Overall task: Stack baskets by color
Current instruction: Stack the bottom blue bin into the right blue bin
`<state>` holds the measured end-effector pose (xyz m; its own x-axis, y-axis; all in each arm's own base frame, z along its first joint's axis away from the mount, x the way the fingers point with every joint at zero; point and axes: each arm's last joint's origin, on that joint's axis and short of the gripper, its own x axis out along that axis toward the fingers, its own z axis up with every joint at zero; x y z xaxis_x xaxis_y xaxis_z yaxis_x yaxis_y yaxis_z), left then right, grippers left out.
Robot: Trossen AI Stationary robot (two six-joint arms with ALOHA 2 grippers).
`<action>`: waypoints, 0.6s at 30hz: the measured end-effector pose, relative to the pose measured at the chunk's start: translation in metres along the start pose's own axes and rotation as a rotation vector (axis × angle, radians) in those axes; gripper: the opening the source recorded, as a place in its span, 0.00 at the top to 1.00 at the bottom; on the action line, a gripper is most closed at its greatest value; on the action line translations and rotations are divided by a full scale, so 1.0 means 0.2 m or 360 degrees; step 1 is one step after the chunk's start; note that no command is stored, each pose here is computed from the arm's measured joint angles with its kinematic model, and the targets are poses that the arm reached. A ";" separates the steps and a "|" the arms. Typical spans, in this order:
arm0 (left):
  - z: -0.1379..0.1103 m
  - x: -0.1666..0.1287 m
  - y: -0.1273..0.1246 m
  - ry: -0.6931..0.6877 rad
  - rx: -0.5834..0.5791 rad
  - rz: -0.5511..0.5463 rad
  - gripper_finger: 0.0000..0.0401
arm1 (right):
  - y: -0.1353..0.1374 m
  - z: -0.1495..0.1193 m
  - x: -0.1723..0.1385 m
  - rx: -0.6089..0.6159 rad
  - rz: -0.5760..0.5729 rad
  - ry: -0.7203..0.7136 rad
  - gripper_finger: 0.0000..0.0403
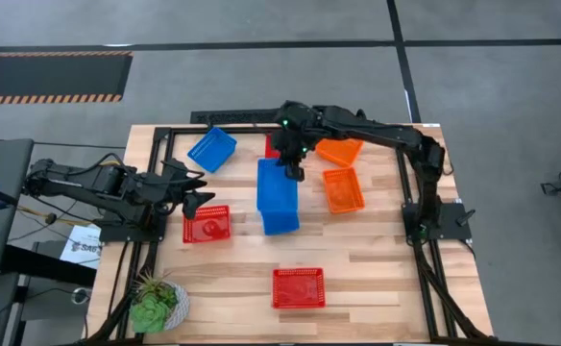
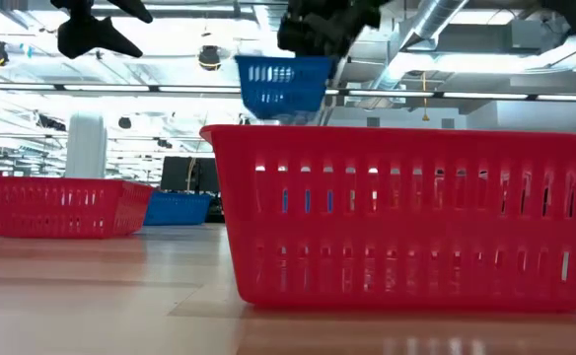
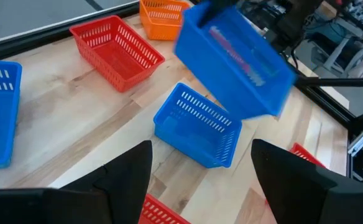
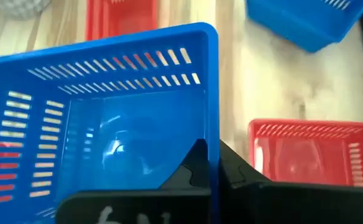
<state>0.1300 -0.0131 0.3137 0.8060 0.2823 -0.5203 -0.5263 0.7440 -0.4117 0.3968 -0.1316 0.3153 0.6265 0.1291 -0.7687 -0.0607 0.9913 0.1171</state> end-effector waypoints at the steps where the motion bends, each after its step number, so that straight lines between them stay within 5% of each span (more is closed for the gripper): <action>1: 0.00 0.00 0.00 0.0003 0.0011 0.0003 0.34 | -0.02 -0.01 0.01 0.0002 0.0023 -0.0033 0.99; 6: 0.00 0.00 0.00 -0.0013 0.0023 0.0022 0.34 | -0.07 -0.07 0.09 0.0013 0.0226 -0.0103 0.99; 18: 0.01 0.00 0.00 -0.0054 0.0021 0.0048 0.34 | -0.04 -0.18 0.24 -0.0088 0.0325 -0.0095 0.99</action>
<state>0.1300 -0.0119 0.3142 0.7985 0.3250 -0.5067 -0.5472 0.7426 -0.3861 0.3985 -0.1320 0.2546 0.6416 0.3271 -0.6938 -0.2324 0.9449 0.2306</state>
